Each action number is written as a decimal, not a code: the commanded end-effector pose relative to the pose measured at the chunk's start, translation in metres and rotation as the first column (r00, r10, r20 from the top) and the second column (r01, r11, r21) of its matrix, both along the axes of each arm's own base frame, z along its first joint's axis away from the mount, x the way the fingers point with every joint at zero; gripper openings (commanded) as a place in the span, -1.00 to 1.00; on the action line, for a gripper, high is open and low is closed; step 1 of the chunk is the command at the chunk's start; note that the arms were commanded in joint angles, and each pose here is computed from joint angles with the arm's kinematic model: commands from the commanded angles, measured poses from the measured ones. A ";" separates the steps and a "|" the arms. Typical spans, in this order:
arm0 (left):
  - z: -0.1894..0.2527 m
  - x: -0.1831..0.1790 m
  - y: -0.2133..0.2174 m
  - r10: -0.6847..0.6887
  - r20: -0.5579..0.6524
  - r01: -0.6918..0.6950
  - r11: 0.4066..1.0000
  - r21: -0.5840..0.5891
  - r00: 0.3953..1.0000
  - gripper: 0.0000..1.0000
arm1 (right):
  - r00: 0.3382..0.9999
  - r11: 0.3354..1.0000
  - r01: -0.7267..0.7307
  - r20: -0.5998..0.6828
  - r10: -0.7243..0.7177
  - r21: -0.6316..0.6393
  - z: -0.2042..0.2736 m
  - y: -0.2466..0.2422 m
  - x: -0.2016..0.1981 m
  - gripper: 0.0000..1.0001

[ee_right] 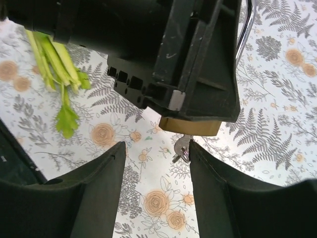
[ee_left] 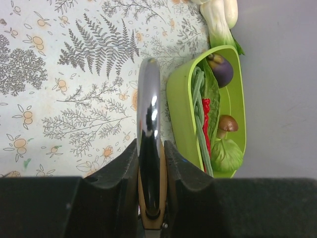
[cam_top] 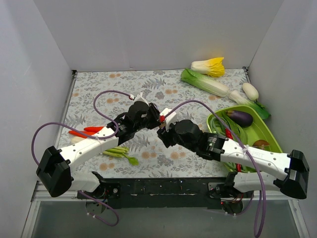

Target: Unlock with the key

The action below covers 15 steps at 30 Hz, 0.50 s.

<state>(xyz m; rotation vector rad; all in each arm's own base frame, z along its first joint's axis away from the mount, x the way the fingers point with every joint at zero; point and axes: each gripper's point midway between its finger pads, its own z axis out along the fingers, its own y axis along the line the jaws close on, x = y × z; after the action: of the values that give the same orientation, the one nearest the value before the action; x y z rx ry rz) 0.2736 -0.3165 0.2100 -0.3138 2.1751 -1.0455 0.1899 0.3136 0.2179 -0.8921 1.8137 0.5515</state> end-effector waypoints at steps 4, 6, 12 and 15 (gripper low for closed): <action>0.046 0.007 -0.002 0.050 0.050 -0.044 0.993 -0.107 0.997 -1.00 | 0.960 0.973 0.205 0.216 -0.179 -0.106 0.015 -0.006 0.024 0.11; 0.045 0.007 -0.002 0.051 0.047 -0.046 0.993 -0.109 0.998 -1.00 | 0.948 0.961 0.243 0.241 -0.206 -0.133 0.009 -0.006 0.027 0.03; 0.046 0.006 -0.002 0.052 0.040 -0.047 0.992 -0.118 0.998 -1.00 | 0.919 0.942 0.301 0.306 -0.247 -0.146 0.004 -0.004 0.033 -0.14; 0.045 0.006 -0.003 0.051 0.035 -0.047 0.992 -0.121 0.998 -1.00 | 0.898 0.933 0.334 0.345 -0.271 -0.135 0.007 -0.002 0.038 -0.21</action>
<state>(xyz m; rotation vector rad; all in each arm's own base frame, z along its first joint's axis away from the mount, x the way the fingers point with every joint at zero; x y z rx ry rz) 0.2733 -0.3139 0.2062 -0.3807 2.1936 -1.0405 0.2141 0.3073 0.1923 -0.8830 1.7648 0.0693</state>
